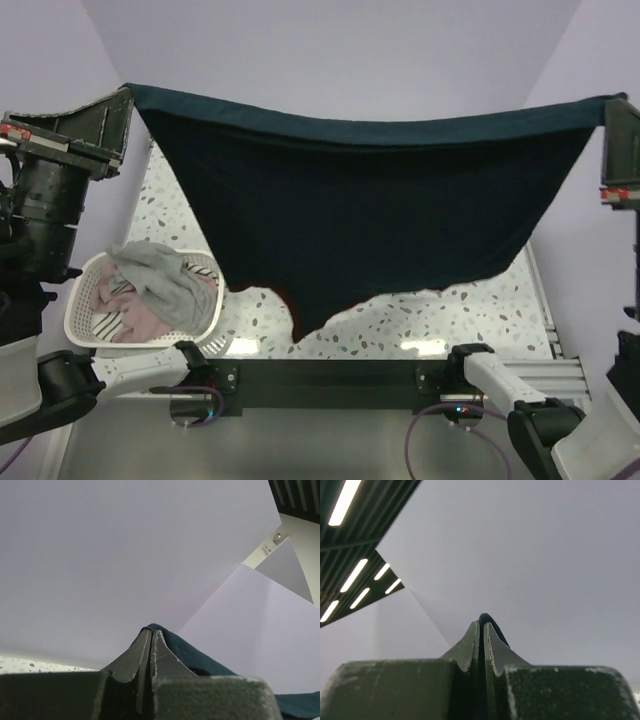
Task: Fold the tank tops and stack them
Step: Flatten the tank top out
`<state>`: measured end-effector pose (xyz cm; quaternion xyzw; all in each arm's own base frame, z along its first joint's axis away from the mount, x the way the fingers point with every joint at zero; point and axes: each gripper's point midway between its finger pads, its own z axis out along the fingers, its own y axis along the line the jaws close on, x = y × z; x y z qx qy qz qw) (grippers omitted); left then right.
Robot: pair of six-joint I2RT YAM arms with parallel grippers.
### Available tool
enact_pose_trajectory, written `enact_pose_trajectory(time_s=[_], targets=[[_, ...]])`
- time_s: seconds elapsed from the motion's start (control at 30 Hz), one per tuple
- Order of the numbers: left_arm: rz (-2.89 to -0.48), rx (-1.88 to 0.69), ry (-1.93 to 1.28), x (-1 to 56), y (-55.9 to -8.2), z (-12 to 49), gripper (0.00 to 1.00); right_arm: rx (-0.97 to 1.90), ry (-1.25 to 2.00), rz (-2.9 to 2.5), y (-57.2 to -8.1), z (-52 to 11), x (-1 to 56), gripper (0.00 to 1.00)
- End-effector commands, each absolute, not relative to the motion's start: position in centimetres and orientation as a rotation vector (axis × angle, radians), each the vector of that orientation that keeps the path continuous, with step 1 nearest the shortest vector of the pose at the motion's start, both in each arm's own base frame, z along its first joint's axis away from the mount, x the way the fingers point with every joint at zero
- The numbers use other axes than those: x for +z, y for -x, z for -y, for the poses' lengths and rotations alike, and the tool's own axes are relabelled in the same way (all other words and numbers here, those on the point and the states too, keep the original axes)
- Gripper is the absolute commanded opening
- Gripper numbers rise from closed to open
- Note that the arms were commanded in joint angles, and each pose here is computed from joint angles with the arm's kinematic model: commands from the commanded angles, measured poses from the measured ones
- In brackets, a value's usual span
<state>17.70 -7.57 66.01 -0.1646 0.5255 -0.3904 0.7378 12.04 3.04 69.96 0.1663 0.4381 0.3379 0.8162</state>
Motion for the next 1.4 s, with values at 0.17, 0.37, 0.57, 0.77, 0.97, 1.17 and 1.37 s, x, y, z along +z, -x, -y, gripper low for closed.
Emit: enact_pose_trajectory(time_s=[0.17, 0.37, 0.57, 0.77, 0.97, 1.17, 1.37], targets=[[-1.165, -0.563, 0.445, 63.5, -24.4, 10.1, 0.0, 0.709, -0.423, -1.262, -28.6, -5.2, 60.3, 0.0], [-1.25, -0.58, 0.349, 60.5, -37.1, 13.2, 0.0, 0.77, -0.422, -1.393, -40.1, -7.5, 55.5, 0.0], [-1.307, -0.907, 0.233, 57.5, -51.9, 13.8, 0.0, 0.817, -0.393, -1.383, -50.8, -9.0, 55.3, 0.0], [-0.957, -1.172, 0.127, 63.1, -52.7, 10.2, 0.0, 0.863, -0.315, -1.127, -51.6, -8.4, 63.3, 0.0], [-0.796, -1.198, 0.064, 67.7, -48.2, 4.1, 0.0, 0.74, -0.328, -1.038, -47.1, -5.9, 65.7, 0.0], [-1.003, -1.305, 0.074, 59.1, -50.2, 5.8, 0.0, 0.724, -0.392, -1.2, -47.6, -5.8, 59.1, 0.0], [-1.224, -1.305, 0.189, 50.1, -48.5, 7.4, 0.0, 0.691, -0.487, -1.432, -46.4, -5.8, 47.7, 0.0]])
